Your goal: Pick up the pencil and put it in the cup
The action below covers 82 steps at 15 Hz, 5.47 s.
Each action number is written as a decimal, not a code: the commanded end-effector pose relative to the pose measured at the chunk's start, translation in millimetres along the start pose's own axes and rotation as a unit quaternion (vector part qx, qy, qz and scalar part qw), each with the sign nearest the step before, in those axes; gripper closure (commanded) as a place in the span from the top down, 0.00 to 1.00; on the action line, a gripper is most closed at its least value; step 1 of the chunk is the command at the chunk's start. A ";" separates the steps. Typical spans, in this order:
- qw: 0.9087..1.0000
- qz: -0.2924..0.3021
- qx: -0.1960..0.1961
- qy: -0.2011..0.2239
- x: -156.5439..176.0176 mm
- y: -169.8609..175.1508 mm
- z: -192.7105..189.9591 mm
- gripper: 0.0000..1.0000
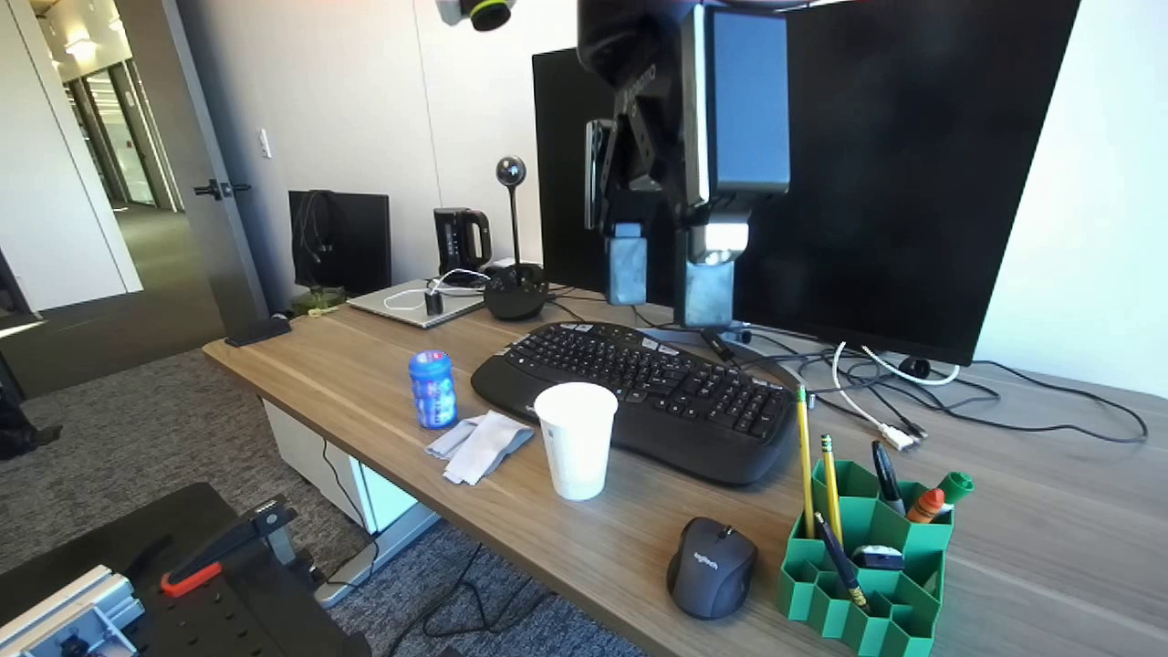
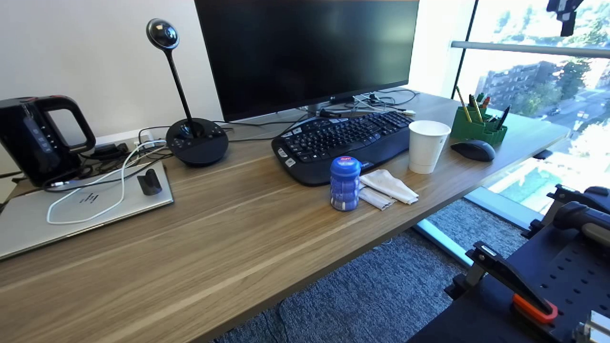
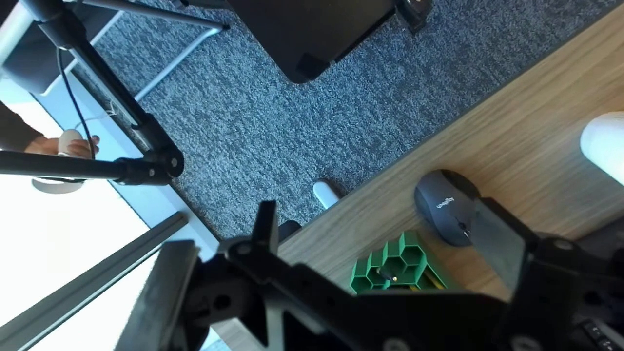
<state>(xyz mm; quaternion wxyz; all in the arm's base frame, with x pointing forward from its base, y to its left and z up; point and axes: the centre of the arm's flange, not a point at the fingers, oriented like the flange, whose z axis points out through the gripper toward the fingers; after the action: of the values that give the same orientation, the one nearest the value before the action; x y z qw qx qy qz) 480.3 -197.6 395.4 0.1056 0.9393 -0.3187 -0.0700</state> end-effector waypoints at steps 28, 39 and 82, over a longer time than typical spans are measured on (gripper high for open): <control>0.999 0.006 0.005 -0.046 36.1 -9.2 58.7 1.00; 0.998 -0.006 0.056 -0.042 80.0 12.1 57.4 1.00; 0.998 -0.036 0.054 0.007 95.5 0.4 92.6 1.00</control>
<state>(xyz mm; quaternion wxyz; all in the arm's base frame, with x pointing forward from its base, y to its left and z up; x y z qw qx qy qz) 534.7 -263.2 298.0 0.0618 0.9423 -0.3253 -0.0504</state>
